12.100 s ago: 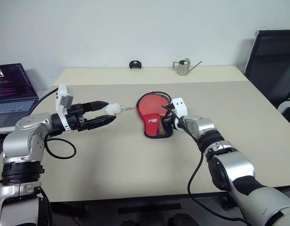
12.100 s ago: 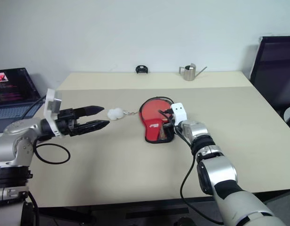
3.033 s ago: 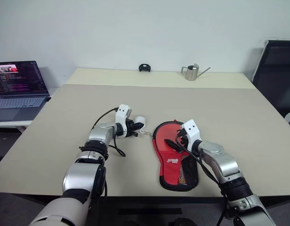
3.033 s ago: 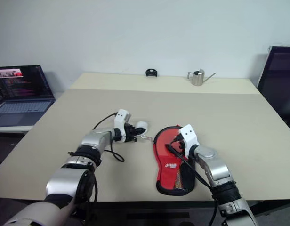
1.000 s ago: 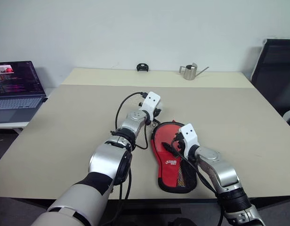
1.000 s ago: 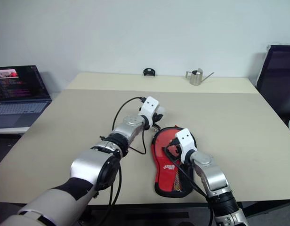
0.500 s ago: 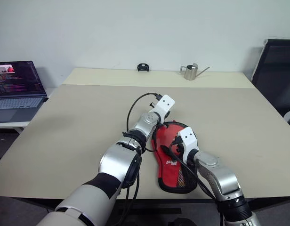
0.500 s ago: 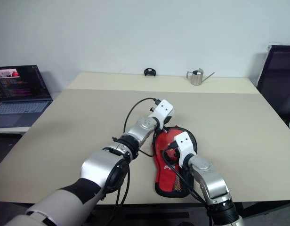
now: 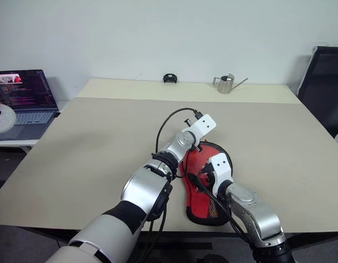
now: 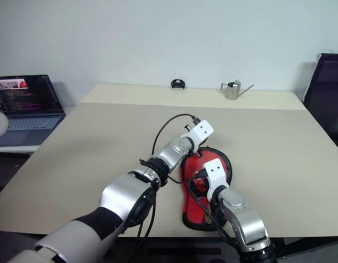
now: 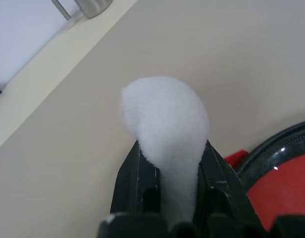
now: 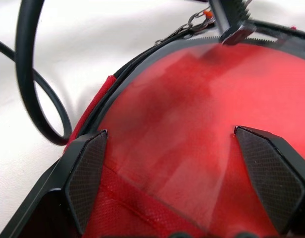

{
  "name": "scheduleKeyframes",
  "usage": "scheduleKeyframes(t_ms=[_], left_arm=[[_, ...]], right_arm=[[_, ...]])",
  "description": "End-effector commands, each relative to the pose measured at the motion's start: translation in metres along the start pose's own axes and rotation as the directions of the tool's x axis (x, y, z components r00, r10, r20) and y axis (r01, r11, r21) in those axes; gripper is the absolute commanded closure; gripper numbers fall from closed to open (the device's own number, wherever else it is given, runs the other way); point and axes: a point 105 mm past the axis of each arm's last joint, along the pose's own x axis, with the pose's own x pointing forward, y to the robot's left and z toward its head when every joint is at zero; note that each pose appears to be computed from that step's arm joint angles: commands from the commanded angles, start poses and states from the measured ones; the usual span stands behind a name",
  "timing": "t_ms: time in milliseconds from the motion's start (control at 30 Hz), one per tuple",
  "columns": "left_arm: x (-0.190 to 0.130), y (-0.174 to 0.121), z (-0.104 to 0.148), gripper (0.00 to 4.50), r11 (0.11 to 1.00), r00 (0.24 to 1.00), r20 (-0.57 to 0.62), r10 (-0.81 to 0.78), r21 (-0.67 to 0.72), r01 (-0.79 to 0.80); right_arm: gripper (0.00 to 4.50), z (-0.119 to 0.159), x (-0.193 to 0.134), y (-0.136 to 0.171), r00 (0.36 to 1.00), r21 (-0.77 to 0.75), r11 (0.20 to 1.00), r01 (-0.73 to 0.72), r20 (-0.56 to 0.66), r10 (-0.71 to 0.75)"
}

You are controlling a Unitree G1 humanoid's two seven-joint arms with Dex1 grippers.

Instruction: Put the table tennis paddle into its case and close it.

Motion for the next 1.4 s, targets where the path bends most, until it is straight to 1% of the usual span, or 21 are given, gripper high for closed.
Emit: scheduleKeyframes(t_ms=[33,167,267,500,667,767,867,900,967,1033,1133,1300,1367,1400], left_arm=[[0.0,0.009,0.05,4.1,0.996,0.99,0.131,0.042,0.067,-0.051],[-0.001,0.018,0.056,4.1,0.993,0.986,0.139,0.09,0.069,-0.1],[-0.002,0.024,0.059,4.1,0.985,0.981,0.143,0.129,0.1,-0.144],[-0.002,0.022,0.066,4.1,0.974,0.976,0.162,0.145,0.148,-0.169],[-0.004,0.031,0.076,4.1,0.953,0.964,0.182,0.194,0.197,-0.229],[-0.004,0.03,0.077,4.1,0.951,0.965,0.18,0.191,0.21,-0.228],[-0.001,0.02,0.069,4.1,0.962,0.977,0.154,0.145,0.209,-0.176],[0.001,0.011,0.063,4.1,0.977,0.986,0.13,0.099,0.175,-0.122],[0.003,-0.005,0.051,4.1,0.979,0.995,0.092,0.023,0.2,-0.041],[0.004,-0.015,0.039,4.1,0.984,0.998,0.054,-0.032,0.179,0.022],[0.004,-0.023,0.024,4.1,0.986,0.997,0.008,-0.079,0.146,0.077],[0.004,-0.026,0.011,4.1,0.99,0.994,-0.031,-0.105,0.097,0.108],[0.003,-0.026,0.007,3.39,0.99,0.992,-0.038,-0.121,0.063,0.124],[0.003,-0.027,0.007,3.19,0.99,0.991,-0.038,-0.129,0.05,0.13]], right_arm=[[0.0,-0.084,-0.007,0.016,0.944,0.136,0.991,-0.001,-0.326,0.046],[0.0,-0.083,-0.009,0.02,0.946,0.152,0.988,0.014,-0.323,0.036],[0.0,-0.085,-0.011,0.024,0.945,0.164,0.986,0.024,-0.325,0.031],[0.0,-0.088,-0.015,0.03,0.944,0.179,0.983,0.037,-0.328,0.024],[0.0,-0.088,-0.016,0.032,0.945,0.186,0.982,0.045,-0.328,0.019],[0.0,-0.088,-0.016,0.031,0.945,0.187,0.981,0.05,-0.326,0.014],[0.0,-0.087,-0.014,0.03,0.946,0.186,0.981,0.052,-0.324,0.011],[0.0,-0.087,-0.014,0.03,0.947,0.186,0.981,0.052,-0.322,0.011],[0.0,-0.086,-0.012,0.03,0.948,0.184,0.982,0.051,-0.318,0.01],[0.0,-0.086,-0.011,0.03,0.949,0.183,0.982,0.049,-0.315,0.011],[0.0,-0.085,-0.01,0.03,0.95,0.181,0.982,0.046,-0.313,0.013],[0.0,-0.085,-0.008,0.029,0.95,0.176,0.983,0.042,-0.312,0.016],[0.0,-0.084,-0.007,0.03,0.951,0.175,0.984,0.037,-0.309,0.019],[0.0,-0.084,-0.006,0.03,0.951,0.175,0.984,0.035,-0.309,0.021]])
